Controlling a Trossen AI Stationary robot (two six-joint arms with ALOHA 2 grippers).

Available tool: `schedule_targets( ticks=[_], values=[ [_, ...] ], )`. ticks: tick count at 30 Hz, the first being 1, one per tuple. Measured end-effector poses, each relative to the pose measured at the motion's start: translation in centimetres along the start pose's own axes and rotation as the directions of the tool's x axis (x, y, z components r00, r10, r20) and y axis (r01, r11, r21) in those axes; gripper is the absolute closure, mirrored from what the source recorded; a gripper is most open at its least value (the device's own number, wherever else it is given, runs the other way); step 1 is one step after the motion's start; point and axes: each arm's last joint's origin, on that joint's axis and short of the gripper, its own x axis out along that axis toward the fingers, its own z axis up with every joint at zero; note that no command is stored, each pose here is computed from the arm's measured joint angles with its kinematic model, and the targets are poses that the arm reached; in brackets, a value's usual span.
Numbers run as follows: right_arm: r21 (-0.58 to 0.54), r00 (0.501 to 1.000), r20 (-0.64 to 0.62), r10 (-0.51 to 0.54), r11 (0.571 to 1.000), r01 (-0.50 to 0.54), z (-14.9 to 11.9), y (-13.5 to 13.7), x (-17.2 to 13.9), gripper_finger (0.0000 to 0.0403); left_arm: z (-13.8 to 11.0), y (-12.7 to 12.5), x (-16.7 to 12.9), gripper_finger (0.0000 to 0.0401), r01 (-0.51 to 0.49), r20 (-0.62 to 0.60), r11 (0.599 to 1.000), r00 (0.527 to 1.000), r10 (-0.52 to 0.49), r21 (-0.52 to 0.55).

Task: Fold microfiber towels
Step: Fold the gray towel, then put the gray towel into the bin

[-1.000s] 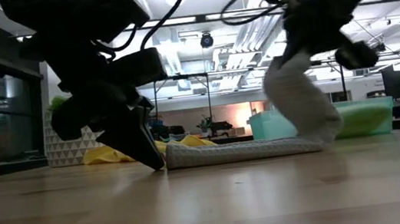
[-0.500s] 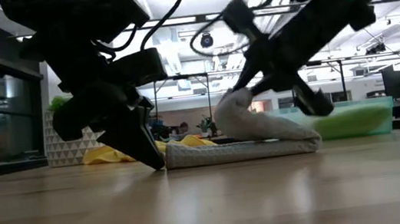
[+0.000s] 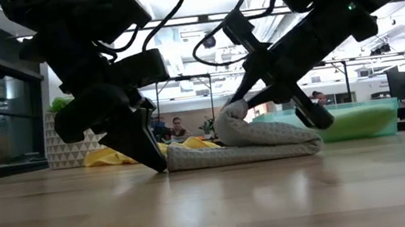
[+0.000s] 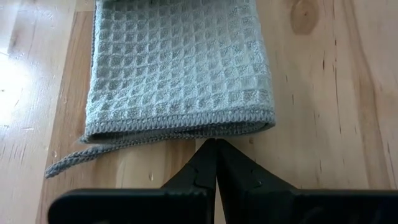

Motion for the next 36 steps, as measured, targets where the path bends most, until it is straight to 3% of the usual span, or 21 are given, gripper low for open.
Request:
schedule_targets(
  ticks=[4, 11, 15, 19, 22, 27, 32, 36],
  values=[
    [-0.007, 0.998, 0.005, 0.055, 0.998, -0.055, 0.2, 0.5, 0.0, 0.0361, 0.0, 0.0, 0.0, 0.0401, 0.0, 0.001, 1.0, 1.0, 0.0, -0.001],
    [-0.028, 0.989, -0.001, 0.147, 0.989, -0.147, 0.8, 1.4, 0.0, 0.0235, 0.0, 0.0, 0.0, 0.0401, -0.007, 0.004, 1.0, 1.0, 0.007, -0.001],
    [-0.106, 0.974, -0.018, 0.225, 0.968, -0.226, 1.3, 2.4, -0.3, 0.0182, 0.0, 0.1, 0.0, 0.0401, -0.015, 0.005, 1.0, 1.0, 0.015, -0.004],
    [-0.208, 0.965, -0.051, 0.257, 0.943, -0.262, 2.3, 3.7, -1.8, 0.0161, -0.1, 0.5, -0.8, 0.0401, -0.047, -0.012, 0.999, 0.999, 0.047, 0.002],
    [-0.294, 0.984, -0.056, 0.172, 0.939, -0.181, 2.9, 4.0, -3.5, 0.016, 0.3, 0.9, -2.5, 0.0401, -0.058, -0.008, 0.998, 0.998, 0.058, -0.001],
    [-0.386, 0.996, -0.019, -0.089, 0.92, 0.075, 3.5, 3.1, -7.4, 0.016, 0.4, 1.7, -6.0, 0.0401, -0.055, -0.016, 0.998, 0.998, 0.055, -0.002],
    [-0.379, 0.948, -0.038, -0.315, 0.883, 0.278, 3.6, 1.2, -9.4, 0.016, 0.5, 2.2, -8.6, 0.0401, -0.035, 0.182, 0.998, 0.982, 0.045, -0.056],
    [-0.35, 0.933, -0.077, -0.351, 0.886, 0.305, 3.3, -0.4, -8.8, 0.016, -1.1, 2.7, -9.0, 0.0401, -0.015, 0.277, 0.983, 0.959, 0.066, -0.182]
  ],
)
